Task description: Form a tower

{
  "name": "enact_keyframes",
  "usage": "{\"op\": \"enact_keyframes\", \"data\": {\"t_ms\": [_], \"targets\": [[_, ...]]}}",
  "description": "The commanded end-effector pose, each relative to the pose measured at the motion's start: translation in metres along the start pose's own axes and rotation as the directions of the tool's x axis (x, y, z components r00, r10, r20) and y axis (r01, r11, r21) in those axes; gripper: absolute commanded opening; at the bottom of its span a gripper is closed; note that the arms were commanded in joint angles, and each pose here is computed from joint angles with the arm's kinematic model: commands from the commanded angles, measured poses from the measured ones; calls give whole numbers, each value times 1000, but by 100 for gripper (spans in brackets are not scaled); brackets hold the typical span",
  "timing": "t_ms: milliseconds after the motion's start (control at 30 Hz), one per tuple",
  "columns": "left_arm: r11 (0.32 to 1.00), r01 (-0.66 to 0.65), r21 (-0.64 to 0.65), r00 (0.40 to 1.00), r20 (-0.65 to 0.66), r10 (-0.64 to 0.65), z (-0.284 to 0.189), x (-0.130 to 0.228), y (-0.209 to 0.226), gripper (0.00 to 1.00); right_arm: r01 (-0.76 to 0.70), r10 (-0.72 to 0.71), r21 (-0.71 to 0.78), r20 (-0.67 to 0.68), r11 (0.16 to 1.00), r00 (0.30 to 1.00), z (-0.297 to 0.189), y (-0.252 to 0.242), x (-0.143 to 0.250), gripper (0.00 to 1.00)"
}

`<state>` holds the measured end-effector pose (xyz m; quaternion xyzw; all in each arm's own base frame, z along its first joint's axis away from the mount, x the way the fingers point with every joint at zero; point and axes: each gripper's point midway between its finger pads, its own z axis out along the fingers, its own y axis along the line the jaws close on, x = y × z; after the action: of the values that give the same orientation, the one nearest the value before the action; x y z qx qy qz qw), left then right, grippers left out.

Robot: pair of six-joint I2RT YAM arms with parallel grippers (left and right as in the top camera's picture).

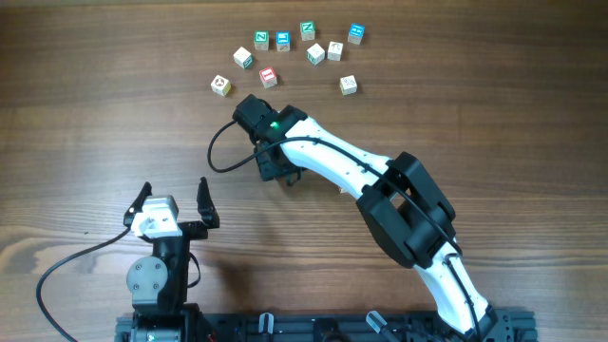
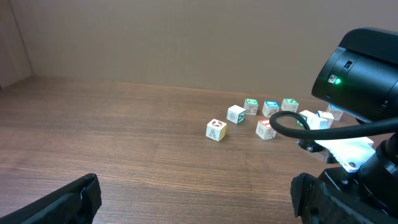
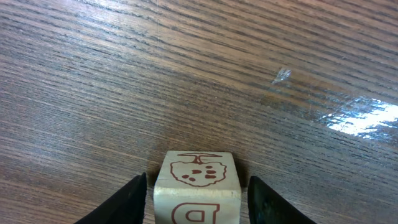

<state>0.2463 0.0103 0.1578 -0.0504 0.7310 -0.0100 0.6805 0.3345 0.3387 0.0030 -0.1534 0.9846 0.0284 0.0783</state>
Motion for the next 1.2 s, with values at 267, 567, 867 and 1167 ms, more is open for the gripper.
{"op": "enact_keyframes", "data": {"t_ms": [267,567,867,1167], "targets": [[1000,-18,-19,1000,3,18,0,0,4,100,-10,11,-13,79,1000,997,-26,0,-19,53],[1000,-18,-19,1000,3,18,0,0,4,100,-10,12,-22,101,1000,995,-36,2,-24,49],[1000,-18,-19,1000,3,18,0,0,4,100,12,-11,-1,72,1000,997,-34,-3,-16,43],[1000,-18,-19,1000,3,18,0,0,4,100,12,-11,-4,80,1000,997,-33,-2,-18,38]]}}
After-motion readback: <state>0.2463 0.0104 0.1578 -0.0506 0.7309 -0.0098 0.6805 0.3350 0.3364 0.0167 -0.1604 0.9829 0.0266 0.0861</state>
